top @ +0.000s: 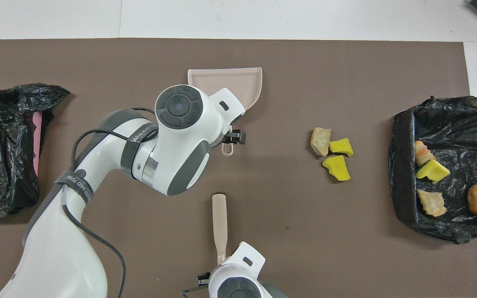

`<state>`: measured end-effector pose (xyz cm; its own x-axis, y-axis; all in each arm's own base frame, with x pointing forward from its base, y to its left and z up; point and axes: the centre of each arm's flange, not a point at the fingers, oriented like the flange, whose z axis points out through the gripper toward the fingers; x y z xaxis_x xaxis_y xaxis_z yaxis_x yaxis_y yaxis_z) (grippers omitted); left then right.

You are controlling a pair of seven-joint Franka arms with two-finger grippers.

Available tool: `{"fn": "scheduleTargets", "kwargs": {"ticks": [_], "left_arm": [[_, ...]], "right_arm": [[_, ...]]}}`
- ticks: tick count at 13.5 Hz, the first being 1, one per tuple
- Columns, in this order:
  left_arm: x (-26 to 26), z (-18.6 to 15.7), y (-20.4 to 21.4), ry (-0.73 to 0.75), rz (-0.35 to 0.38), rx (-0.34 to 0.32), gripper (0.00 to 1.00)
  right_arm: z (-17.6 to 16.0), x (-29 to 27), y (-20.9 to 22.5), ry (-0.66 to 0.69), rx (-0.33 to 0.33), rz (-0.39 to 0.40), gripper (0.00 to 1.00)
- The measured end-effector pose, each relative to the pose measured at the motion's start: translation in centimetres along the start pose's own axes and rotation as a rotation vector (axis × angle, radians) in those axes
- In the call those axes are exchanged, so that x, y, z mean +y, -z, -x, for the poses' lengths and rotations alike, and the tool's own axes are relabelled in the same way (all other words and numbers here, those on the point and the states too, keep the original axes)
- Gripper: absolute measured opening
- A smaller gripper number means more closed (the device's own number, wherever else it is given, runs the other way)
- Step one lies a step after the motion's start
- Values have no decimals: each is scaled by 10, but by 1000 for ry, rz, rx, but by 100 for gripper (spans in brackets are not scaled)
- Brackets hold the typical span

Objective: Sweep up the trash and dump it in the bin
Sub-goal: 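Grasp the dustpan with the left gripper while the right gripper grasps the brush, then place the dustpan by the scraps while the right gripper brings the brush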

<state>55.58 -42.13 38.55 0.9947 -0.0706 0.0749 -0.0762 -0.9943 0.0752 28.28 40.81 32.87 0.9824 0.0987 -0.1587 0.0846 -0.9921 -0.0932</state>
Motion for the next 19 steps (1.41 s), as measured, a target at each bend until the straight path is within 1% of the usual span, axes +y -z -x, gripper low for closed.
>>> {"fn": "scheduleTargets", "kwargs": {"ticks": [2,6,7,8,9,12,13,14,15,17,18,19], "left_arm": [[-8,-10,-17,16,-25,-2,100],[-15,-18,-25,25,-37,-3,100],[-14,-17,-26,23,-37,-4,96],[-14,-17,-26,23,-37,-5,96],[-14,-17,-27,24,-38,-6,88],[-14,-17,-29,22,-40,-8,44],[-15,-17,-29,12,-43,-6,33],[-15,-18,-29,-1,-46,-5,31],[-18,-19,-29,-25,-49,-4,31],[-37,-32,-25,-116,-52,3,31],[-51,-42,-18,-184,-50,12,31],[-63,-50,-9,-257,-50,21,31]], "right_arm": [[-6,4,10,27,-34,30,26],[-26,34,33,87,-49,64,26],[-30,45,42,96,-49,72,26],[-32,56,53,107,-55,85,26],[-33,69,66,119,-62,98,26],[-37,112,105,116,-61,121,26],[-38,121,114,100,-49,128,26],[-39,128,122,87,-32,134,26],[-40,135,130,70,-12,134,26],[-49,161,148,9,30,140,26],[-57,181,154,-13,52,180,26],[-66,203,157,-18,67,238,26]]}}
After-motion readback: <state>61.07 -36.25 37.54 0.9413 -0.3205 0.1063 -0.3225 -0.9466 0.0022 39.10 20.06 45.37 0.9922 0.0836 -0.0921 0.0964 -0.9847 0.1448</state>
